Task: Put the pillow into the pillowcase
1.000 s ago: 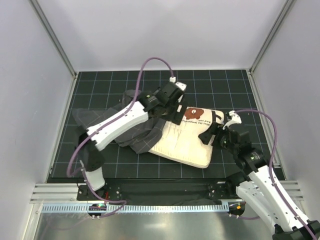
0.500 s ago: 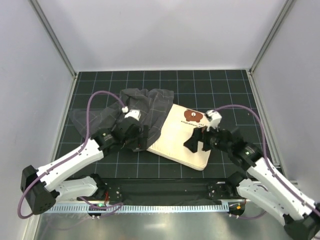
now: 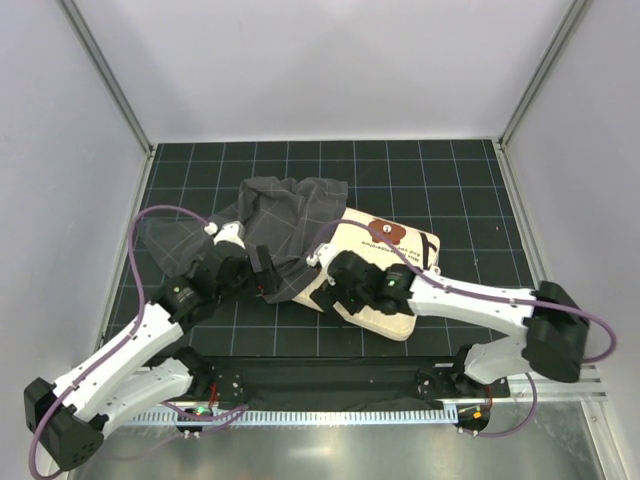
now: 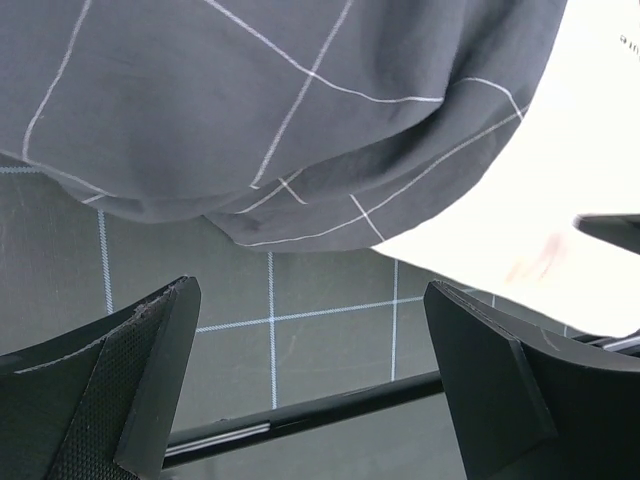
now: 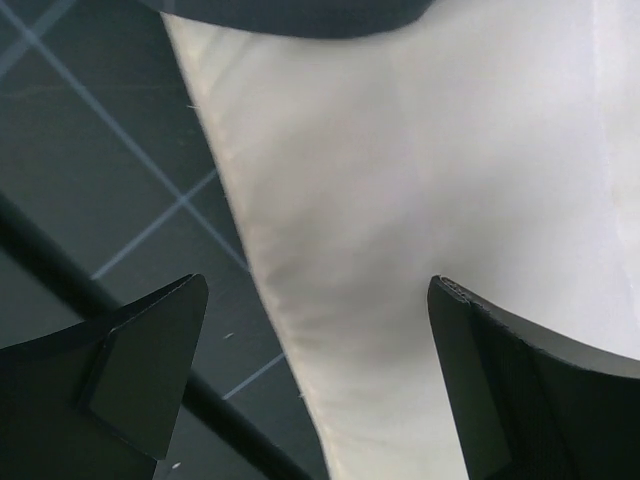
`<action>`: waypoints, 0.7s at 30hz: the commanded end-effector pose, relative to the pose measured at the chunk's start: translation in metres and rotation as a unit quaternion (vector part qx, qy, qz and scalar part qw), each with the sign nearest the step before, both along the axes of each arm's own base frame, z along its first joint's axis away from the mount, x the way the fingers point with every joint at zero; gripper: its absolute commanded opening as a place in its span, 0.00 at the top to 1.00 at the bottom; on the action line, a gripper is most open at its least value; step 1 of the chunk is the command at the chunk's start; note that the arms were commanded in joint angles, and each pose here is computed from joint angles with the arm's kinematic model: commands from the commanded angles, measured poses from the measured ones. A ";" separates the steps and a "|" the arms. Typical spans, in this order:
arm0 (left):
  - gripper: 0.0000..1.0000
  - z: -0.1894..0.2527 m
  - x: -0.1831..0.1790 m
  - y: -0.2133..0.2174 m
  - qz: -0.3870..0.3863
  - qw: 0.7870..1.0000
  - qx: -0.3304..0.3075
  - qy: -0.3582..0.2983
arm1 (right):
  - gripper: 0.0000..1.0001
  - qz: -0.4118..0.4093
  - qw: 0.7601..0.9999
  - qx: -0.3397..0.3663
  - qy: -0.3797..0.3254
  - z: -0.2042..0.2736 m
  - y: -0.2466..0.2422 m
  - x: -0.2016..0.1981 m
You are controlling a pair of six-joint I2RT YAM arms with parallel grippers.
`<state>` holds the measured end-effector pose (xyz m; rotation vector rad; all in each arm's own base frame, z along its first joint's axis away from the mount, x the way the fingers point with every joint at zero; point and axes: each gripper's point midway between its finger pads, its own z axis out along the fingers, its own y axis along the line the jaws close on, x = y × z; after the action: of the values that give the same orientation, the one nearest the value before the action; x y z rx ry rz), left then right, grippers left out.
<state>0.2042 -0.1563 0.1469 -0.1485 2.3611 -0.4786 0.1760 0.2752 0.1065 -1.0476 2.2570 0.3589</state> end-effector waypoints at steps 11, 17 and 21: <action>0.00 -0.005 0.010 0.007 0.029 0.999 -0.044 -0.009 | 0.74 -0.112 0.969 -0.194 -0.107 -0.052 -0.031 0.061; 0.01 -0.021 0.008 0.008 0.033 0.999 -0.042 -0.002 | 0.93 -0.082 0.992 -0.026 -0.088 0.011 0.025 0.057; 0.02 -0.021 0.008 0.007 0.021 0.999 -0.038 -0.009 | 0.96 -0.082 0.992 0.070 -0.061 0.066 0.054 0.064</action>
<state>0.2014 -0.1418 0.1116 -0.2401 2.3913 -0.4918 0.2232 0.2805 0.0926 -0.9505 2.2848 0.0590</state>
